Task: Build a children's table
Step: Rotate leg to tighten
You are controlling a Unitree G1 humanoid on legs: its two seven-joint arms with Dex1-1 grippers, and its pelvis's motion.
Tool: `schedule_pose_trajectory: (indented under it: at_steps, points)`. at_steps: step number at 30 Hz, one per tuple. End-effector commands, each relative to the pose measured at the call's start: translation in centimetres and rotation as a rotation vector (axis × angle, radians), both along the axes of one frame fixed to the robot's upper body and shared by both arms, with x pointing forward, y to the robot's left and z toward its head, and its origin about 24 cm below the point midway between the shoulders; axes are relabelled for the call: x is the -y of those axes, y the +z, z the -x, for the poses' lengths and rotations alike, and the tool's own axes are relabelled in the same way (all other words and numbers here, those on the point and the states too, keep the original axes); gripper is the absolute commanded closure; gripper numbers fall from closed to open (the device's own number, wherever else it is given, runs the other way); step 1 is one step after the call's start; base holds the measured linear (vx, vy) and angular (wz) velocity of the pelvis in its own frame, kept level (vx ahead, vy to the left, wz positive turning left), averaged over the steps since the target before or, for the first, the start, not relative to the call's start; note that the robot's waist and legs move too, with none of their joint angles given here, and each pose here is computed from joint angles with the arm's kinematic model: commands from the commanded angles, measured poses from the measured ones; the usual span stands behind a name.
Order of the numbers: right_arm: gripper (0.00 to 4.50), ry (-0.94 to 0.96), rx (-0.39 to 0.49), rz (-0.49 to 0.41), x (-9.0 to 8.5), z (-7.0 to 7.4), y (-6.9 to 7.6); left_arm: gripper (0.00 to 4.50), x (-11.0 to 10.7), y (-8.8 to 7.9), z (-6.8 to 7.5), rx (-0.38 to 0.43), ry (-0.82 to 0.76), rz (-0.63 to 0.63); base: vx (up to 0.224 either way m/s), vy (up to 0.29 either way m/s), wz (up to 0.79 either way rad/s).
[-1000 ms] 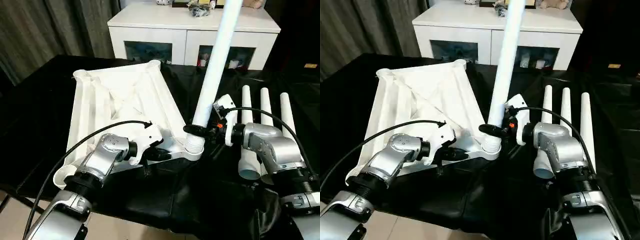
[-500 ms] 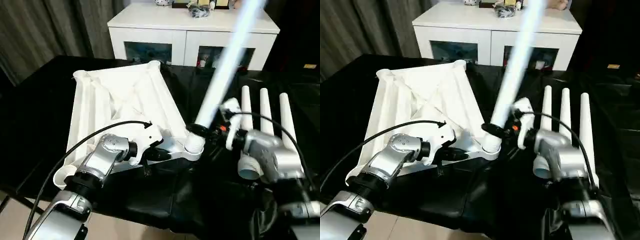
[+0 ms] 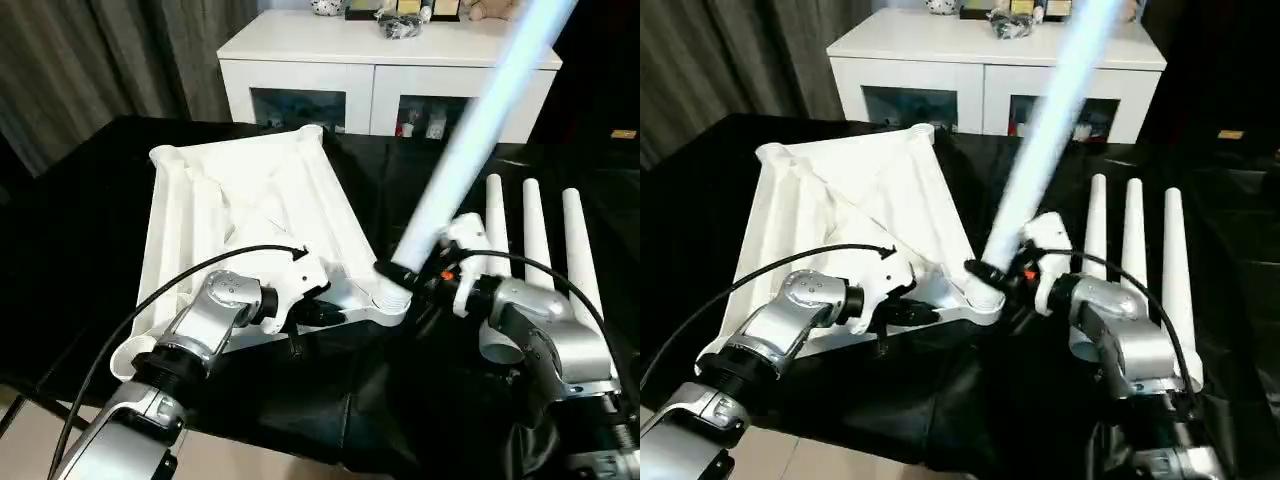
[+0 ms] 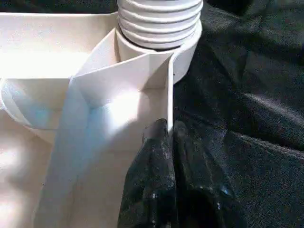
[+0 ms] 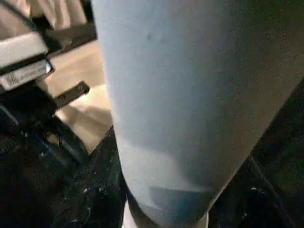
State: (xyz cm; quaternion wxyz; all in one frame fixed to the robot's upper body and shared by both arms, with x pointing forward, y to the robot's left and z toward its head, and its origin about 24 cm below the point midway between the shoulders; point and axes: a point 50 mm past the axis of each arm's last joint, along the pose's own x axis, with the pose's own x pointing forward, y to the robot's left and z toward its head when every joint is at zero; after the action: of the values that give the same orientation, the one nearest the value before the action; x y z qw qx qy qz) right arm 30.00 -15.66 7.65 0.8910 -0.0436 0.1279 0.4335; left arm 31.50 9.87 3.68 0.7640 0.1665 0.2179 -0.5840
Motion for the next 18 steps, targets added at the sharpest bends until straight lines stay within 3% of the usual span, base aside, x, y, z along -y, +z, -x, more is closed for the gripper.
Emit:
schedule_pose_trajectory:
  at_steps: [1,8,12,18]
  points:
    - [2.66,0.065,-0.184,0.084,-0.2,1.6,-3.4,4.50,-1.0,-1.9,0.5,-0.053,0.050,-0.085,0.000,0.000,0.00]
    - [2.66,0.127,-0.275,0.113,-0.4,1.7,-3.6,4.50,-0.9,-2.2,0.8,-0.055,0.042,-0.090,0.000,0.000,0.00]
    - [2.66,0.100,-0.337,0.125,0.0,1.3,-4.6,4.50,-0.8,-2.1,0.8,-0.054,0.034,-0.094,0.000,0.000,0.00]
    - [2.66,0.076,-0.348,0.137,0.2,1.3,-5.2,4.50,-0.9,-2.0,0.8,-0.049,0.014,-0.107,0.000,0.000,0.00]
